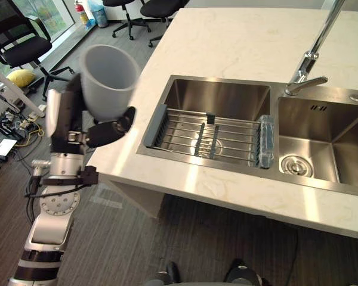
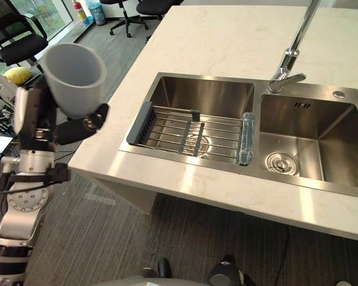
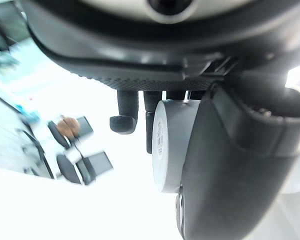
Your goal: Walk over to the sink, pick up the cup, carry it to the dishwasher, place the cup inside the dishwasher, then close the dishwasher door
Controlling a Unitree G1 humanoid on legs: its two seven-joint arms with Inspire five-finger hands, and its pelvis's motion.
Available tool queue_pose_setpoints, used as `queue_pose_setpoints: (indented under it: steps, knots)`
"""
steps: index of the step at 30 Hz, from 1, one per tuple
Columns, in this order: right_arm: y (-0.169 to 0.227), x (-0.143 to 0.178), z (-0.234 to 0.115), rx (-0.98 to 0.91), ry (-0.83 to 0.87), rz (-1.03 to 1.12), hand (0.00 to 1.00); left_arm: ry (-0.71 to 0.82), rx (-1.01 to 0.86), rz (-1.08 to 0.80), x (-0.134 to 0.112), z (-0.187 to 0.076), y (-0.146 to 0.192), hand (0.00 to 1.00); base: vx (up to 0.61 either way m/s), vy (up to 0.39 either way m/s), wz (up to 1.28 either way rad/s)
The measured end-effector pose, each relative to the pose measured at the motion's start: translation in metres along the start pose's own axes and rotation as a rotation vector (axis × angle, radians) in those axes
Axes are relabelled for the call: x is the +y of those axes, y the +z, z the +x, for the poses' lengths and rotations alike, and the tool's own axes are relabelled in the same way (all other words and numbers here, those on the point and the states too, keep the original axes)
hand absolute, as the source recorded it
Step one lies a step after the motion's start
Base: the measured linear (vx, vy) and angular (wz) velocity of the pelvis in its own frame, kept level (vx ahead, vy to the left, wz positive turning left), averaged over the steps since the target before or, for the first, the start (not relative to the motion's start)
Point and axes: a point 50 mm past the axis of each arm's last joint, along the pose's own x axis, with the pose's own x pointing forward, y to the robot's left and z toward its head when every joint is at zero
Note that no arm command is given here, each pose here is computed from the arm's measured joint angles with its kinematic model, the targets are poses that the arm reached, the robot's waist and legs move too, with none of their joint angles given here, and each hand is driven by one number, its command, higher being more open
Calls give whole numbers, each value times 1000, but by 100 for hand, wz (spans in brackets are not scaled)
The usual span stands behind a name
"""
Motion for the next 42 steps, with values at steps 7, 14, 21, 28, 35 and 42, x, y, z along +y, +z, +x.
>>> queue_pose_setpoints:
  steps: [7, 14, 21, 28, 35, 42]
  knots:
    - [-4, 2, 0, 26, 11, -45, 100, 290, 200, -138, 16, -32, -36, 0, 51, 23, 48]
    - [9, 46, 10, 42, 157, -214, 100, 419, 276, -122, 44, -41, -50, 0, 63, -114, 53]
    - [35, 40, 10, 1, 154, -310, 100, 348, 312, -81, 53, -43, -58, 0, -123, -160, 72]
    - [36, 3, 1, -68, 32, -242, 100, 234, 208, -120, 44, -21, -50, 0, -107, 2, 155]
    - [27, -13, -4, -83, -28, -195, 100, 191, 69, -177, 36, -1, -21, 0, -72, 69, 149]
    - [26, 15, 5, -41, 29, -375, 100, 64, 150, -227, 19, -31, -12, 0, 37, 245, 60]
